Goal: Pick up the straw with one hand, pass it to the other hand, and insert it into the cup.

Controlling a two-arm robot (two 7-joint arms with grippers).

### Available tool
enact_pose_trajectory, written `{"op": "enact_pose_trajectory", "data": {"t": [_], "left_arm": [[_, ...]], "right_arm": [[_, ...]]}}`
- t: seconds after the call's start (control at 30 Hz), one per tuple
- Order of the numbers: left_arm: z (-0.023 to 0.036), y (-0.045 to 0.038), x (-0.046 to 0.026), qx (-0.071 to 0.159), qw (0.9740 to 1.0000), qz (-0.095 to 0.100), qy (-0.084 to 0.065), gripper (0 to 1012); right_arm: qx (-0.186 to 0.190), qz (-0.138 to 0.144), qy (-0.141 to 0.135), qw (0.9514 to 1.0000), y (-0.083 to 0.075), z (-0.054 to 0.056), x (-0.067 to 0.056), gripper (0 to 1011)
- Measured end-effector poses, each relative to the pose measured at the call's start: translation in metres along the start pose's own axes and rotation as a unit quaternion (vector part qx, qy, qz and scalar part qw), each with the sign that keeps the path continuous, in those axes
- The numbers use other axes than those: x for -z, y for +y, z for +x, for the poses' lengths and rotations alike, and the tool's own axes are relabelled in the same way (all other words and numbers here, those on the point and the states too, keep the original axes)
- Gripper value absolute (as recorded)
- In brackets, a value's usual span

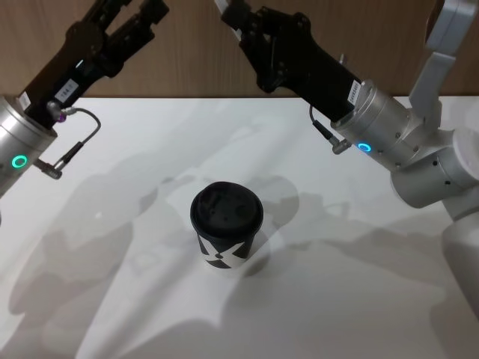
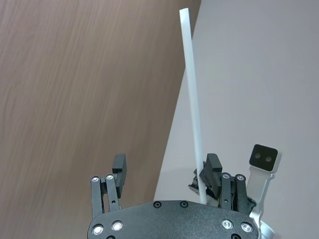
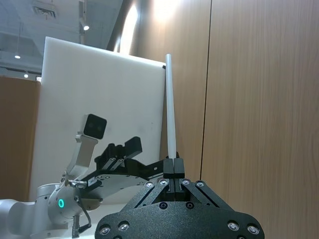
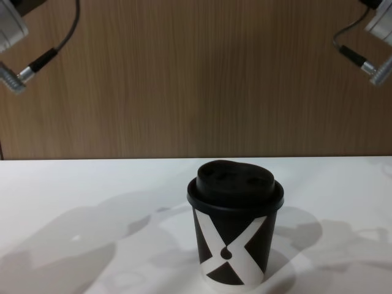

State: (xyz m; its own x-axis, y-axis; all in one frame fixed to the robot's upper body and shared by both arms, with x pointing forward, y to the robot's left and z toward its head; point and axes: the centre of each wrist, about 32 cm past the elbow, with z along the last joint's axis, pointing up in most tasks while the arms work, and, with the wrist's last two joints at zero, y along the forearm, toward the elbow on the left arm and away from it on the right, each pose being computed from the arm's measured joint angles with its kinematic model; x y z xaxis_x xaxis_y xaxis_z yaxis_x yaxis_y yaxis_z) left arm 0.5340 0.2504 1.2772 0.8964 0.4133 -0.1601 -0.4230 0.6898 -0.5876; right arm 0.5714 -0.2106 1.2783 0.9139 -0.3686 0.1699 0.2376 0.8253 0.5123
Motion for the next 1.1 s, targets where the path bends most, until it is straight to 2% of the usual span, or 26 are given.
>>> {"op": "enact_pose_trajectory", "data": {"t": [0.47,0.8,0.93,1.0,1.03,1.1], "left_arm": [[-0.0009,-0.0194,0.0003,0.026,0.9995,-0.01,0.015,1000],[-0.001,-0.0292,-0.0002,0.035,0.9991,-0.013,0.02,1001],[0.0012,-0.0336,-0.001,0.036,0.999,-0.014,0.022,1000],[0.0068,-0.0386,-0.0028,0.036,0.9989,-0.015,0.024,1000],[0.0068,-0.0386,-0.0028,0.036,0.9989,-0.015,0.024,1001],[0.0154,-0.0447,-0.005,0.038,0.9989,-0.015,0.025,1000]], "right_arm": [[0.0,0.0,0.0,1.0,0.0,0.0,0.0,5],[0.0,0.0,0.0,1.0,0.0,0.0,0.0,5],[0.0,0.0,0.0,1.0,0.0,0.0,0.0,5],[0.0,0.0,0.0,1.0,0.0,0.0,0.0,5],[0.0,0.0,0.0,1.0,0.0,0.0,0.0,5],[0.0,0.0,0.0,1.0,0.0,0.0,0.0,5]]}}
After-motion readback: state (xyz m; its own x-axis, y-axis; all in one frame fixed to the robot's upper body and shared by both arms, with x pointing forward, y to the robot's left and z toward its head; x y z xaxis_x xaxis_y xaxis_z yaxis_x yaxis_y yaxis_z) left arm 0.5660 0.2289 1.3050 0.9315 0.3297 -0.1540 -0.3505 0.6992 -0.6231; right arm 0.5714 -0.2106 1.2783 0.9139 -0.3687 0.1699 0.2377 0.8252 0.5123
